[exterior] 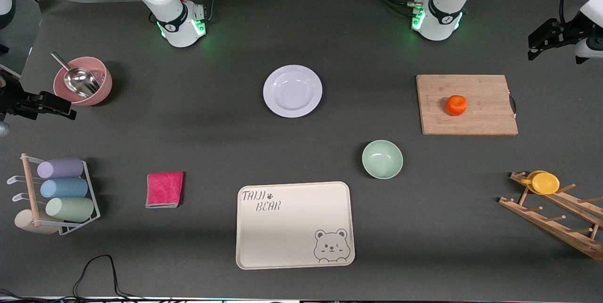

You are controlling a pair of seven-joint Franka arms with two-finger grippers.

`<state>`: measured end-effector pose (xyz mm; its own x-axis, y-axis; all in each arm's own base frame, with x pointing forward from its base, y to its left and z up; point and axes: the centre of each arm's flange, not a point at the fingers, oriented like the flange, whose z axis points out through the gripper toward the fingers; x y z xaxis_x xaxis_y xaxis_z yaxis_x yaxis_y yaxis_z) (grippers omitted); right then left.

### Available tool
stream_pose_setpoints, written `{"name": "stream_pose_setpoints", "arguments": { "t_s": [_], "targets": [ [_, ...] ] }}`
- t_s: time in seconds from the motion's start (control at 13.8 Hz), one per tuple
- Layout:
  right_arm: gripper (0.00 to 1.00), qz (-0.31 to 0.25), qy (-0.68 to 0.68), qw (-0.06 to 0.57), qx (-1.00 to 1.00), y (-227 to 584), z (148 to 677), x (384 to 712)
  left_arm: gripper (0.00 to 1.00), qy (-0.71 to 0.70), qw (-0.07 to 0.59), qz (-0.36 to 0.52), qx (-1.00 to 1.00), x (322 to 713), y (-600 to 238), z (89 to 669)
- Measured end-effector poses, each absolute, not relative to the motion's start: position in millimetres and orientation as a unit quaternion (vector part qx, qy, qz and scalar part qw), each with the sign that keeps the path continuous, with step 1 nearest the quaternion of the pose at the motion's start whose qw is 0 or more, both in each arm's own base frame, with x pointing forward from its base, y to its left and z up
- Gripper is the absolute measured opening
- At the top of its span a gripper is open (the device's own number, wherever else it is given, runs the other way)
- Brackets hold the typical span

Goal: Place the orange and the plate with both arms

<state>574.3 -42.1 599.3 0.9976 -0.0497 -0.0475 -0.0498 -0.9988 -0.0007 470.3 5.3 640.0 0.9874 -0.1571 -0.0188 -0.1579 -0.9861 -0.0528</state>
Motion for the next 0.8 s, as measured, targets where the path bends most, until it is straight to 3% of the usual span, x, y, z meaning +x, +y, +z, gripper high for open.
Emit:
{"name": "stream_pose_setpoints", "arguments": {
  "t_s": [0.51,0.8],
  "targets": [
    [1.00,0.024,0.025,0.001,-0.999,-42,599,574,1.00,0.079,0.026,0.027,-0.996,468,5,637],
    [1.00,0.025,0.025,0.001,-0.999,-42,599,574,1.00,0.058,0.023,0.093,-0.994,462,5,584]
  ]
}}
